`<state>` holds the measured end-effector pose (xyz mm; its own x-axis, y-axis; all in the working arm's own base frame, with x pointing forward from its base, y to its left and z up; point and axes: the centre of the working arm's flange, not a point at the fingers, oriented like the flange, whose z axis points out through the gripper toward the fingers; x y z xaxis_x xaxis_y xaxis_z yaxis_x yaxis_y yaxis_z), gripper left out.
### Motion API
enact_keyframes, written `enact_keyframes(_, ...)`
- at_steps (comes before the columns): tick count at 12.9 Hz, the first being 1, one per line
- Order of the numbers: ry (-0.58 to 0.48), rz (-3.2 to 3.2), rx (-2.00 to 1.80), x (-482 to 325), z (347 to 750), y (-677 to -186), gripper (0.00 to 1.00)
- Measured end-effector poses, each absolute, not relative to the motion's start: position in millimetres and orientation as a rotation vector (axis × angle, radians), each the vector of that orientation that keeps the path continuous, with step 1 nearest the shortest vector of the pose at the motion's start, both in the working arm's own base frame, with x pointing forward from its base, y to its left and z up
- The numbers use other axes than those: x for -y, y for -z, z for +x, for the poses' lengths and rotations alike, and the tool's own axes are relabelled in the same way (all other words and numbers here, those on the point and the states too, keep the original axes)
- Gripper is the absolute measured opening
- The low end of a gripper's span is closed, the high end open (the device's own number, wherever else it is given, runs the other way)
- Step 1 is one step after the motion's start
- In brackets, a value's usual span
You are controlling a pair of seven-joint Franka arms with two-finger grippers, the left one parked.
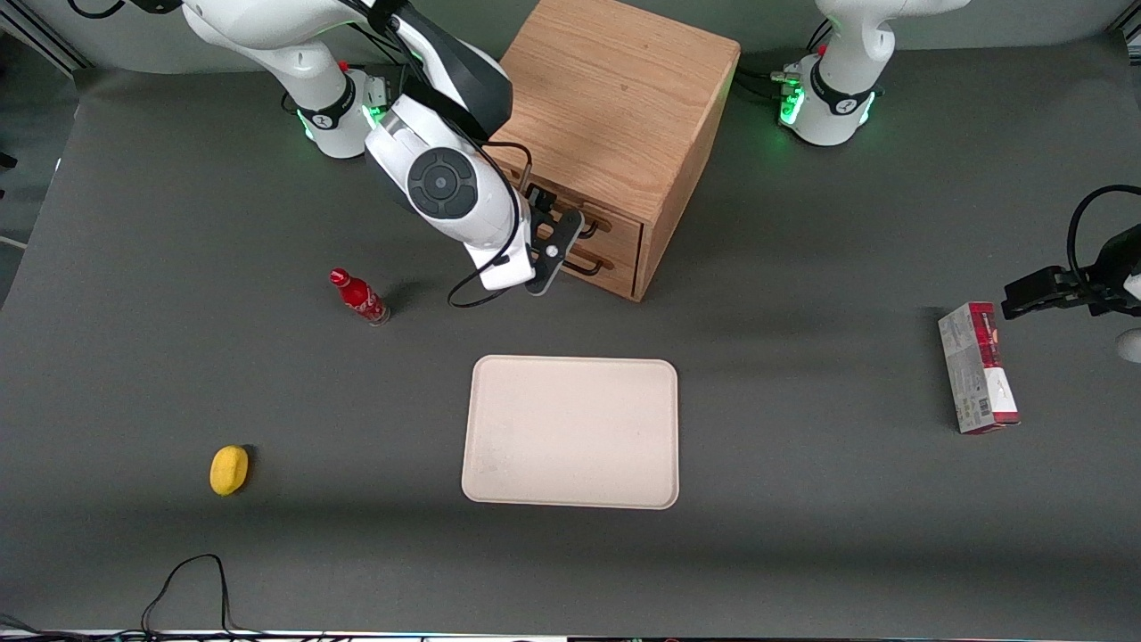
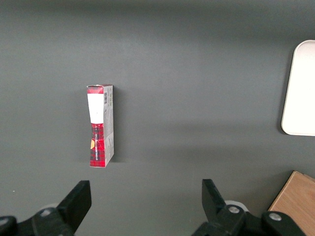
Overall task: Open upper drawer
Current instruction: 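Pull the handle outward with the right gripper, sliding the drawer open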
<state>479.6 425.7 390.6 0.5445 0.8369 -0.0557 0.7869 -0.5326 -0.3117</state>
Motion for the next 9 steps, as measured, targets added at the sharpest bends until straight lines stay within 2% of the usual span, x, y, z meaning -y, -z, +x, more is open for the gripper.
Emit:
enact_keyframes(4, -0.218, -2.573, 1.381, -404.8, 515.3, -390.4, 1.0)
enact_keyframes(9, -0.129, -2.594, 1.359, -336.9, 590.4, -388.4, 1.0)
